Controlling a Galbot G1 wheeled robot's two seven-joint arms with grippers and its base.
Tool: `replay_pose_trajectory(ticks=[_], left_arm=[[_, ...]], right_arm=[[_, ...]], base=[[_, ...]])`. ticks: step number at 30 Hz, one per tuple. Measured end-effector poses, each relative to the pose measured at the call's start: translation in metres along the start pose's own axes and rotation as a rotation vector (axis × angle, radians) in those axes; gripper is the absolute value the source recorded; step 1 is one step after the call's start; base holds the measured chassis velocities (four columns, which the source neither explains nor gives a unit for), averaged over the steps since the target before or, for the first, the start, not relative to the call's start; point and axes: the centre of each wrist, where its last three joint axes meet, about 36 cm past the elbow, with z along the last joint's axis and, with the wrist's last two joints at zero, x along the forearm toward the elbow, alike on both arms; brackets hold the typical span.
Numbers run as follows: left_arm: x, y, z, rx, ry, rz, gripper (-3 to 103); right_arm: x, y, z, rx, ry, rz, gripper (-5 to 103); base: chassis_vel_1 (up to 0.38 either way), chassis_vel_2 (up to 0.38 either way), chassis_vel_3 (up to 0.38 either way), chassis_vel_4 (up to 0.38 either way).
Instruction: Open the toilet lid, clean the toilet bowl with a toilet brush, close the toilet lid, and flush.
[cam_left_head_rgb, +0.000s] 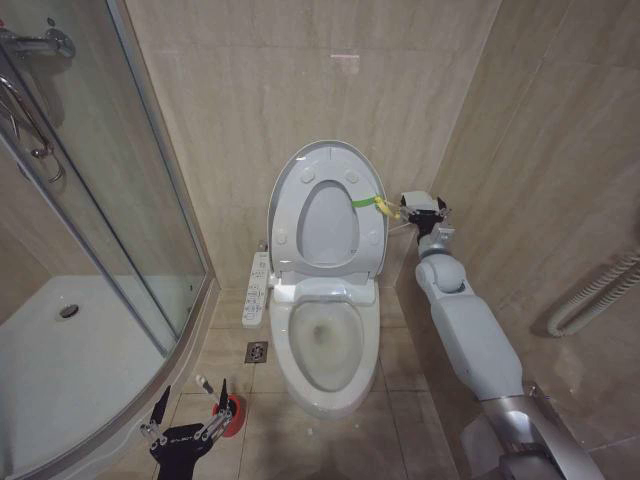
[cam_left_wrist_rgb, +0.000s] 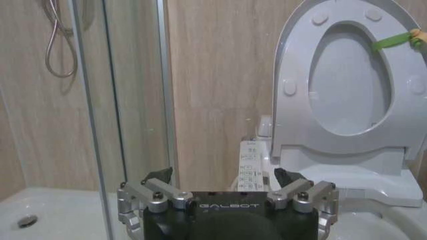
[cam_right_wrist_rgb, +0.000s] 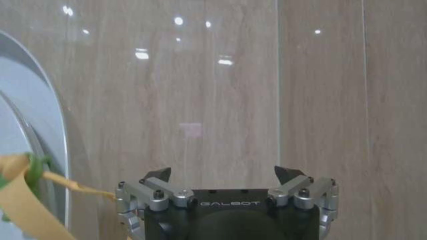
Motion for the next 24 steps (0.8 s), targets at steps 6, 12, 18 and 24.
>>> replay_pose_trajectory(ticks=[6,12,18,24], left_arm=[[0.0000,0.0000,0.0000,0.000,0.000,0.000,99],[0.0000,0.0000,0.0000,0.000,0.000,0.000,99],[0.0000,0.0000,0.0000,0.000,0.000,0.000,99],[0.0000,0.0000,0.0000,0.000,0.000,0.000,99]], right_arm=[[0.0020,-0.0044,0.0004,0.013,-0.053,-0.006,100],[0.0037,-0.0056,-0.0051,0.026,-0.076,-0.003,100],[0.0052,-0.0075,-0.0053,0.029,-0.079,-0.001,100],[0.0073,-0.0073,-0.0045,0.028,-0.084,0.004,100]], base=[[0.000,0.000,0.000,0.000],[0.000,0.000,0.000,0.000],[0.000,0.000,0.000,0.000],[-0.025,0.035,0.031,-0.032]])
